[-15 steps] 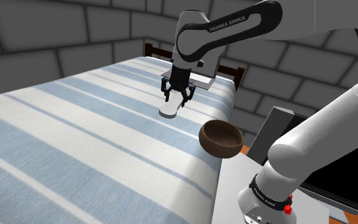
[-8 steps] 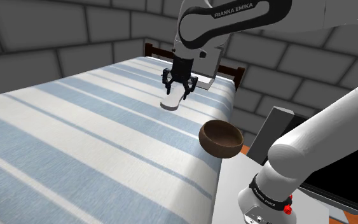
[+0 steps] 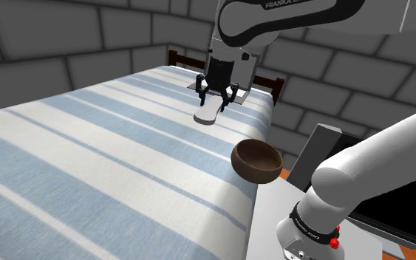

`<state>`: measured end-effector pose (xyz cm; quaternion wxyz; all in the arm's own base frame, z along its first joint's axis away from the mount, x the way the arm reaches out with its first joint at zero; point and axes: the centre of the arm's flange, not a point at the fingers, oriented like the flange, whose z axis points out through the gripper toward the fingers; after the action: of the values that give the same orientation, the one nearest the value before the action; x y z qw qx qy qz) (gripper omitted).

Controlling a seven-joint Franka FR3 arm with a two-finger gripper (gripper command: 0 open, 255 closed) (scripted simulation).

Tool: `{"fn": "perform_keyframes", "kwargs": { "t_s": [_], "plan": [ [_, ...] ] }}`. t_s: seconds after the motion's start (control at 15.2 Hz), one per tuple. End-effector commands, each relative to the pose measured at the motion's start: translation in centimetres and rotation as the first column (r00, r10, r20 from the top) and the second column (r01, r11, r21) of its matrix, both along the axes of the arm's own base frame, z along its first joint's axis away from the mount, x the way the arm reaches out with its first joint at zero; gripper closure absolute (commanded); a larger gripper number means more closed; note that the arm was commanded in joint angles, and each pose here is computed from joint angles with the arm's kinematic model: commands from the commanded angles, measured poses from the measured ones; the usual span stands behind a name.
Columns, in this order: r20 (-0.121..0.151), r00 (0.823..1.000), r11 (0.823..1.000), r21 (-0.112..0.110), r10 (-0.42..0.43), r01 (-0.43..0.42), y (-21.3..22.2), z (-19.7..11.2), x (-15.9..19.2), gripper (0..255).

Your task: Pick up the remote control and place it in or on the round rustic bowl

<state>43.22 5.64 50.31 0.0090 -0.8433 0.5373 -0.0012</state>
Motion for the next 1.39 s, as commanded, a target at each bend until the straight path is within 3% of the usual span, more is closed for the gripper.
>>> {"fn": "perform_keyframes", "kwargs": {
  "t_s": [0.0, 0.92, 1.32],
  "plan": [
    [0.001, 1.000, 1.000, 0.001, 0.000, 0.000, -0.5, 0.3, -2.4, 255],
    [0.001, 1.000, 1.000, 0.001, 0.000, 0.000, -2.8, 1.0, -20.7, 255],
    [0.001, 1.000, 1.000, 0.001, 0.000, 0.000, -2.8, -2.2, -20.7, 255]
  ]
}}
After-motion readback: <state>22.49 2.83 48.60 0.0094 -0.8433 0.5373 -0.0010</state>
